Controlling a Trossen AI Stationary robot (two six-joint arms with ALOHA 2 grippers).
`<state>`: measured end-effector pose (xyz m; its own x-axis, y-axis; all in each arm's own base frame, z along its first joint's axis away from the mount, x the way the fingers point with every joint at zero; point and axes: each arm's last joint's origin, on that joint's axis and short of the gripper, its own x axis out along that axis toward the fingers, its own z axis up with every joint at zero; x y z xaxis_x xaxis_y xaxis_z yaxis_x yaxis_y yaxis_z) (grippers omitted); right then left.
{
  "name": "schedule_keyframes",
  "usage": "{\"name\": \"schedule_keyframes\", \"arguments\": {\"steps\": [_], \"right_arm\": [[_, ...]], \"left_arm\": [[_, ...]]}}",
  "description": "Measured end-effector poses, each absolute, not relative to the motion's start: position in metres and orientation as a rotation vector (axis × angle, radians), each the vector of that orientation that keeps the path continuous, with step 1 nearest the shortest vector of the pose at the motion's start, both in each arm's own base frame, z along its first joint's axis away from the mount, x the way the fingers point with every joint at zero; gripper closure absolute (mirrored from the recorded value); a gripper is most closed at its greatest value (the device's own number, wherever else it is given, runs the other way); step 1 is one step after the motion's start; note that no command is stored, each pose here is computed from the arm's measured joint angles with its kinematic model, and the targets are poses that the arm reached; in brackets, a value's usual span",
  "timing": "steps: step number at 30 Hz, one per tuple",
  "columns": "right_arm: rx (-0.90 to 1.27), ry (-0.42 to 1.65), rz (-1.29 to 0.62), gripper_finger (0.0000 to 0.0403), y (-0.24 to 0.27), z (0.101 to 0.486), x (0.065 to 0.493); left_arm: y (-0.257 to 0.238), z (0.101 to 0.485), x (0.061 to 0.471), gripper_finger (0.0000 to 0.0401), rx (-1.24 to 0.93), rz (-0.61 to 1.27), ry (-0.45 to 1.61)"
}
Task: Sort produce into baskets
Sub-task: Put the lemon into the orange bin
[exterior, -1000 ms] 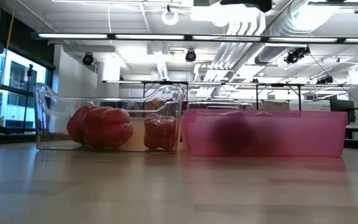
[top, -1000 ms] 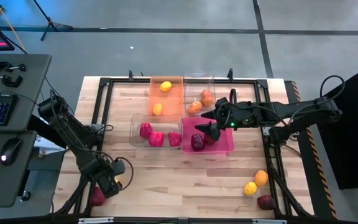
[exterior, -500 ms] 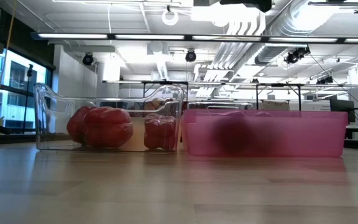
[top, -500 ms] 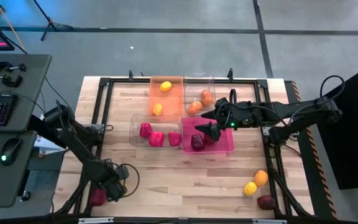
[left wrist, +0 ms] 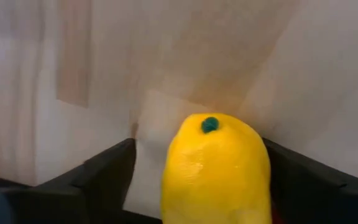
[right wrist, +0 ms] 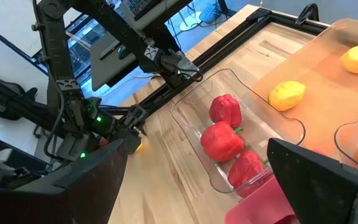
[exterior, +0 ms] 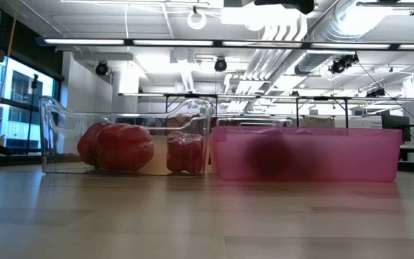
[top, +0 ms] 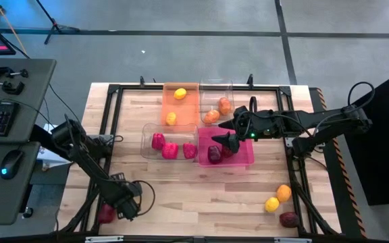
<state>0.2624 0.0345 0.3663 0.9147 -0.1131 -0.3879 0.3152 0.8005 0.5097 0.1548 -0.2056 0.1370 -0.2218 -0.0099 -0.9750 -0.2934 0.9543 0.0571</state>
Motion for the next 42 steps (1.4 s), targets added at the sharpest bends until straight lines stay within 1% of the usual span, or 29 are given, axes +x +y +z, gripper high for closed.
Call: {"name": "schedule_keyframes", "arguments": {"steps": [2,5,7,8,11,13,15,16,18,20,22,25,27,28,31,32,33,38,42], "right_arm": [[0.595,0.353,-0.234,0.0026,0.035,0.366,0.262],[0.589,0.362,-0.237,0.0026,0.034,0.365,0.262],[0.586,0.374,-0.241,0.0026,0.034,0.364,0.261],[0.584,0.381,-0.243,0.0026,0.034,0.364,0.261],[0.588,0.395,-0.25,0.0026,0.034,0.362,0.261],[0.59,0.398,-0.252,0.0026,0.034,0.362,0.26],[0.59,0.397,-0.252,0.0026,0.034,0.362,0.26],[0.59,0.397,-0.252,0.0026,0.034,0.362,0.26],[0.59,0.397,-0.252,0.0026,0.034,0.362,0.26],[0.588,0.393,-0.26,0.0026,0.034,0.362,0.26],[0.581,0.382,-0.287,0.0026,0.033,0.362,0.26],[0.571,0.363,-0.332,0.0026,0.031,0.362,0.26],[0.564,0.35,-0.362,0.0026,0.029,0.362,0.26],[0.562,0.345,-0.376,0.0026,0.028,0.362,0.26],[0.56,0.35,-0.41,0.0026,0.022,0.361,0.26],[0.557,0.362,-0.425,0.0026,0.019,0.36,0.26],[0.556,0.375,-0.442,0.0026,0.016,0.358,0.259],[0.562,0.505,-0.596,0.0026,-0.009,0.345,0.25],[0.499,0.635,-0.708,0.0026,-0.034,0.335,0.239]], "left_arm": [[-0.206,0.137,0.155,0.0125,-0.226,0.244,1.792],[-0.206,0.139,0.153,0.0201,-0.204,0.232,1.815],[-0.206,0.149,0.155,0.0252,-0.193,0.176,1.781],[-0.206,0.157,0.157,0.0265,-0.19,0.137,1.742],[-0.198,0.185,0.162,0.0266,-0.14,0.071,1.581],[-0.19,0.213,0.168,0.0266,-0.112,0.036,1.41],[-0.176,0.244,0.173,0.0266,-0.098,0.07,1.212],[-0.166,0.26,0.175,0.0261,-0.088,0.11,1.112],[-0.144,0.292,0.18,0.0237,-0.084,0.197,0.9],[-0.117,0.319,0.183,0.0213,-0.07,0.327,0.715],[-0.086,0.335,0.185,0.0201,-0.051,0.467,0.603],[-0.039,0.347,0.192,0.02,-0.033,0.628,0.559],[-0.012,0.349,0.202,0.0205,-0.046,0.661,0.543],[0.002,0.347,0.208,0.0208,-0.073,0.646,0.523],[0.036,0.332,0.231,0.0216,-0.21,0.474,0.411],[0.046,0.325,0.238,0.0218,-0.247,0.43,0.377],[0.056,0.314,0.245,0.0219,-0.285,0.424,0.367],[0.103,0.261,0.269,0.0219,-0.427,0.583,0.507],[0.133,0.25,0.287,0.0212,-0.504,0.655,0.525]]}}
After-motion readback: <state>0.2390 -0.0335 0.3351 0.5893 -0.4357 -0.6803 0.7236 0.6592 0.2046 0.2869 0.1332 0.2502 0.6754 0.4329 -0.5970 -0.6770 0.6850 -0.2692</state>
